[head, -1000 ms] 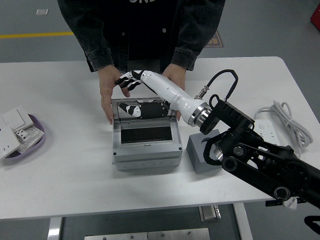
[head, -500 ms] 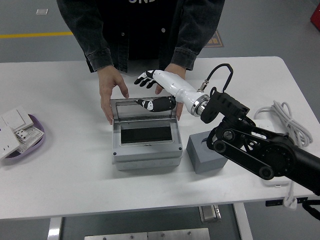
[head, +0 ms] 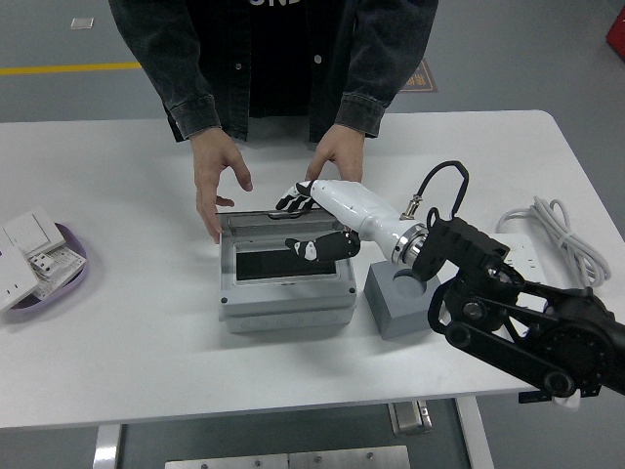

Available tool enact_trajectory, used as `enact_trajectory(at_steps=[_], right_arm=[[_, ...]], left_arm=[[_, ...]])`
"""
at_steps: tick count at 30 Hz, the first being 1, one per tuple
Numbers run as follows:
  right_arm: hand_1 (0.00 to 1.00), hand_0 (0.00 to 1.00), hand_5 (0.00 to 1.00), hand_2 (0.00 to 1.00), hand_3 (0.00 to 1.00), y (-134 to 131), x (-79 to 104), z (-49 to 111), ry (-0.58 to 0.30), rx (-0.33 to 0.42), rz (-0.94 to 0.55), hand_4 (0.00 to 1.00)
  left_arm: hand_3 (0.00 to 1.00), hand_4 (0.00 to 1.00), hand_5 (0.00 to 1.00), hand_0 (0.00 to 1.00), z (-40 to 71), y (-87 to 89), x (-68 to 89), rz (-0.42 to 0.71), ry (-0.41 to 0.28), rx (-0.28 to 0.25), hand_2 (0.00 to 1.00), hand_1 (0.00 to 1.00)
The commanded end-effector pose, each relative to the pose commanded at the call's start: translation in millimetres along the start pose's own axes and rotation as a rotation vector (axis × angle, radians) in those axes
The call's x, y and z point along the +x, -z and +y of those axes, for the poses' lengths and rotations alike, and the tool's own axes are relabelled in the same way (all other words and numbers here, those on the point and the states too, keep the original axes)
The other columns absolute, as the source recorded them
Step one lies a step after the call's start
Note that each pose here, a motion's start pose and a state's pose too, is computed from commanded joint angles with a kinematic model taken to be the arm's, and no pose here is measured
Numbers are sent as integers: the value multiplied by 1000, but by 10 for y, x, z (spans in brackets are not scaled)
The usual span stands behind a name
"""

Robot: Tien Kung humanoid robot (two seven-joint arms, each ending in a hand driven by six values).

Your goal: Pick up the cylinder from the cube,place it in the box,flap close box

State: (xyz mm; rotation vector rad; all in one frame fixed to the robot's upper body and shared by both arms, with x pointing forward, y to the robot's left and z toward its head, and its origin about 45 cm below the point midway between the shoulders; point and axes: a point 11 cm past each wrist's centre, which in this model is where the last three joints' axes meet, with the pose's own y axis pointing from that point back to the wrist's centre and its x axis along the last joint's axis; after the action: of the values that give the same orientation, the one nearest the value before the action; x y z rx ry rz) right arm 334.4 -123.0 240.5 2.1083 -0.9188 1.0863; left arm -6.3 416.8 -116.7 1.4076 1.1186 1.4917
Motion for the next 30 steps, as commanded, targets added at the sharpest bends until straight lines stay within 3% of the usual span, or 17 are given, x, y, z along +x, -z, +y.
enact_trajectory(at_steps=[5,9,15,22,30], right_arm=[[645,730,241,667,688,84,-214,94,50,16,-28,704],[645,721,243,671,689,55,-249,105,47,11,-69,699],[648,726,264,679,696,-32,37,163,-58,6,-111,691],[648,725,262,680,701,-198,370,380,-215,10,-205,690],[646,721,264,673,696,-794,423,572,-361,-45,-428,688]], left_arm=[[633,650,163,588,0,0,-11,1,2,-1,605,613],[633,650,164,587,0,3,-15,1,3,0,605,613],[633,650,163,588,0,-8,26,1,-4,-2,605,613],[633,650,163,586,-1,25,10,2,-1,4,605,613],[633,650,162,587,-1,19,-28,1,6,4,605,613]])
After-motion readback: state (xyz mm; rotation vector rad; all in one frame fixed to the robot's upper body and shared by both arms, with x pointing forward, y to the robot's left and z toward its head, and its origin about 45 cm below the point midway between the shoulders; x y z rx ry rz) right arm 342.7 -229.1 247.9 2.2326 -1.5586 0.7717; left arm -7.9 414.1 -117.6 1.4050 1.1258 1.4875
